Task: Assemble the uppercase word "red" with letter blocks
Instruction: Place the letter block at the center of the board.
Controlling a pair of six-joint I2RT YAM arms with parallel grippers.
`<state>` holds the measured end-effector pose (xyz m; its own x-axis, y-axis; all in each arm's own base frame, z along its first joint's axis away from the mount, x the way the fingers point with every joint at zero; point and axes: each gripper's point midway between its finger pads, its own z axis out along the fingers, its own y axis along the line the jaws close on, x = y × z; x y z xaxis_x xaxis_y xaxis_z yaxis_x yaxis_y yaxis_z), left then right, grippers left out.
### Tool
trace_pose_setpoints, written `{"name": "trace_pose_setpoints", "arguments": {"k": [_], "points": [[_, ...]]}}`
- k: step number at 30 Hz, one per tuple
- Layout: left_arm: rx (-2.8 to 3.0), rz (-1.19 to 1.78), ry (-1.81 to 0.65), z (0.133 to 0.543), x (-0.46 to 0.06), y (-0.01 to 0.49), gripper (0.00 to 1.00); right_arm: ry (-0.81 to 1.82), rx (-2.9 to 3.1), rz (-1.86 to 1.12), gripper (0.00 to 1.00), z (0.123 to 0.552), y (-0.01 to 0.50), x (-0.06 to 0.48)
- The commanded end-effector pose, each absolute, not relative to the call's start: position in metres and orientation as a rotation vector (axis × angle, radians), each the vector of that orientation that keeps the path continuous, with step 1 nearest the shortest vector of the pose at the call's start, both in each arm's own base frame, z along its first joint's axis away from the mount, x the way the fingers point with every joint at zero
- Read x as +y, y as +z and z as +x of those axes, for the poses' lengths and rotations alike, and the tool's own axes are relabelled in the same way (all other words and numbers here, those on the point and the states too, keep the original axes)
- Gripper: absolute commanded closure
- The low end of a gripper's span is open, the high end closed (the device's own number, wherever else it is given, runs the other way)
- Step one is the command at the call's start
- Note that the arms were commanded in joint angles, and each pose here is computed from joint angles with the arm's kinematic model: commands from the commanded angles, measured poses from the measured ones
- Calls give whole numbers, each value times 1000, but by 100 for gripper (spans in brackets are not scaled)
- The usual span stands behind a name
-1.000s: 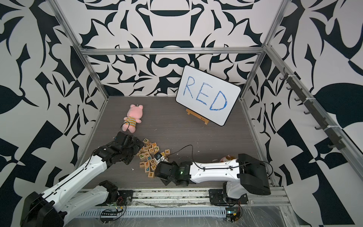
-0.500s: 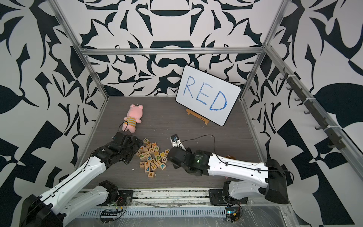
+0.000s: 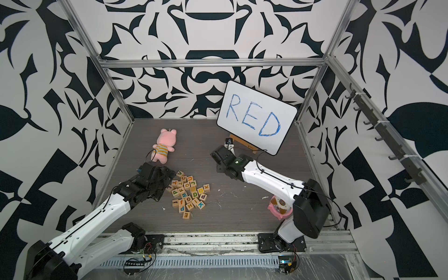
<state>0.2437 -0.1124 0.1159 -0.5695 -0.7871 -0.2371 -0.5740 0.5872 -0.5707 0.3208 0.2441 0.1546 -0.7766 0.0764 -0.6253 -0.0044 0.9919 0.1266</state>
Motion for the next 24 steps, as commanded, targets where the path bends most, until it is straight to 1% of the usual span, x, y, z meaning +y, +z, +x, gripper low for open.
{"name": "trace_pose_setpoints", "arguments": {"k": [1, 7, 13, 17, 22, 24], "points": [[2342, -1087, -541, 245, -106, 111, 3, 181, 2418, 130, 100, 340, 157, 260], [2335, -1068, -476, 247, -99, 114, 1, 106, 2417, 106, 100, 366, 127, 279], [2325, -1016, -355, 250, -85, 120, 0, 71, 2463, 99, 100, 384, 97, 292], [2326, -1015, -343, 251, -84, 117, 0, 130, 2474, 126, 100, 394, 84, 304], [2339, -1007, -333, 249, -84, 116, 0, 117, 2502, 139, 100, 405, 71, 308], [2341, -1014, -341, 249, -85, 114, 0, 108, 2495, 141, 93, 409, 68, 308]]}}
